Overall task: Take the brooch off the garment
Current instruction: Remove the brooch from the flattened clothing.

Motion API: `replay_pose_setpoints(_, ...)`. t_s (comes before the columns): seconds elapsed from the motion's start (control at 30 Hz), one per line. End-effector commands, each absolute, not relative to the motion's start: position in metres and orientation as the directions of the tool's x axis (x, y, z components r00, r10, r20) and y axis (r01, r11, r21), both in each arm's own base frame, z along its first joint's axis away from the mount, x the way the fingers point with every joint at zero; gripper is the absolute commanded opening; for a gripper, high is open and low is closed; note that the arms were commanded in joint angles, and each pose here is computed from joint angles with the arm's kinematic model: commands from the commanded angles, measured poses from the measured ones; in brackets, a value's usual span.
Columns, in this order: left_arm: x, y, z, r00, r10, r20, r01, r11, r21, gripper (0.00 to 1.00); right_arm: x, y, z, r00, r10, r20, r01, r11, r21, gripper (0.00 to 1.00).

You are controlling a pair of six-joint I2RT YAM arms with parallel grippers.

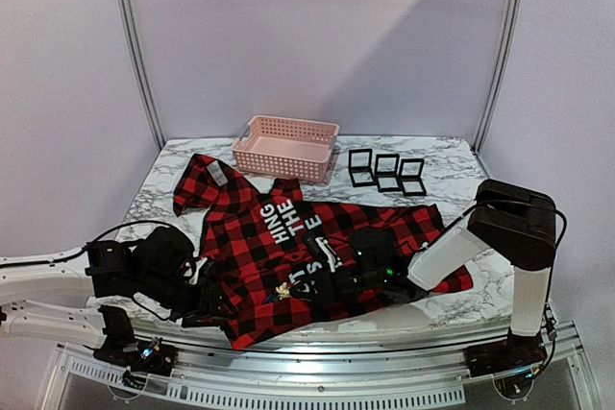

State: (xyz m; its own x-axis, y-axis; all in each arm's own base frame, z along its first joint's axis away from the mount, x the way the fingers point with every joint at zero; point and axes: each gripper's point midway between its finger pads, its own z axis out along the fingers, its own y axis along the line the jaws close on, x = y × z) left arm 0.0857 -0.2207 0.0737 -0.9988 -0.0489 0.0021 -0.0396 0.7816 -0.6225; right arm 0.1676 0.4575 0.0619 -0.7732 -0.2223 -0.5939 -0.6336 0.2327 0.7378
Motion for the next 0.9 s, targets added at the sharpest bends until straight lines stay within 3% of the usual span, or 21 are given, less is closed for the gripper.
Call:
replay_pose_setpoints(0.0, 0.0869, -0.2233, 0.0724, -0.999, -0.014, -0.036, 0.011, 0.795, -0.606, 0.63, 0.1684, 0.4574, 0.0656, -0.768, -0.209, -0.605, -0.640, 0.238, 0.730, 0.00)
replay_pose_setpoints(0.33, 0.0848, -0.2236, 0.0668, -0.997, 0.062, -0.054, 0.081, 0.836, -0.543, 0.58, 0.1690, 0.4571, 0.0653, -0.768, -0.209, -0.605, -0.640, 0.240, 0.730, 0.00)
replay_pose_setpoints(0.43, 0.0841, -0.2266, 0.0689, -0.995, 0.077, -0.058, 0.096, 0.836, -0.541, 0.49, 0.1687, 0.4573, 0.0648, -0.768, -0.209, -0.605, -0.640, 0.241, 0.729, 0.00)
replay_pose_setpoints(0.77, 0.0822, -0.2258, 0.0665, -0.995, 0.082, -0.055, 0.099, 0.840, -0.533, 0.02, 0.1708, 0.4561, 0.0648, -0.769, -0.202, -0.606, -0.639, 0.255, 0.726, 0.00)
replay_pose_setpoints(0.87, 0.0808, -0.2232, 0.0641, -0.995, 0.085, -0.051, 0.099, 0.846, -0.524, 0.00, 0.1726, 0.4563, 0.0658, -0.764, -0.198, -0.614, -0.645, 0.275, 0.713, 0.00)
